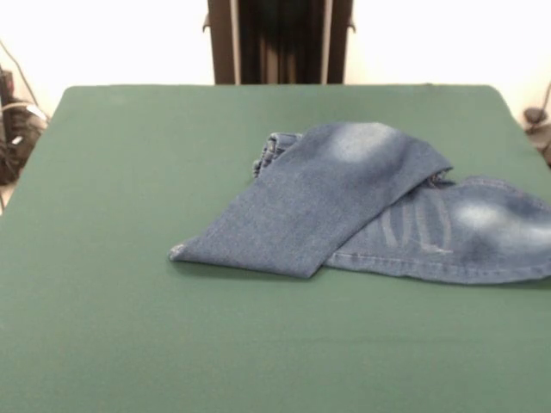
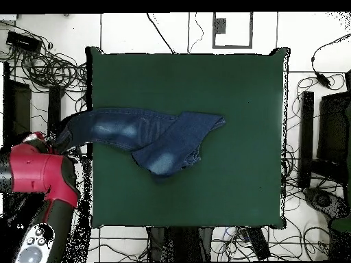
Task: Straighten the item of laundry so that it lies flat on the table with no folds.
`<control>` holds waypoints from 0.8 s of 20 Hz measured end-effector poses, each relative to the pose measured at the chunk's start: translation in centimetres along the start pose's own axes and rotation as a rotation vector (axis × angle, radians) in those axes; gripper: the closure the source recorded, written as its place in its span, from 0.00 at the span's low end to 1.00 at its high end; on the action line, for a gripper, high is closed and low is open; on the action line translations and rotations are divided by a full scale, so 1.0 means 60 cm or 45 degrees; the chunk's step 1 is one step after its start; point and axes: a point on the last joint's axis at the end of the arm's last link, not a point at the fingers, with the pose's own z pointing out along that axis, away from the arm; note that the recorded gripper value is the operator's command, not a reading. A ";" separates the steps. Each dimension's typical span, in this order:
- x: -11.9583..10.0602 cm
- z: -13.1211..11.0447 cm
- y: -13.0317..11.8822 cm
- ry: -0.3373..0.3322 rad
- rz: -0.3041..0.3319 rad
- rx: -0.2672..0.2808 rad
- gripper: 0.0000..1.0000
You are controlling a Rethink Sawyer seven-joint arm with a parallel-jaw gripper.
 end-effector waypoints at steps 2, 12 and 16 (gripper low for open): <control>0.007 0.007 0.000 0.009 0.004 0.000 1.00; 0.016 0.013 -0.006 -0.001 -0.010 0.011 0.00; 0.019 -0.007 -0.010 -0.038 -0.044 0.004 0.00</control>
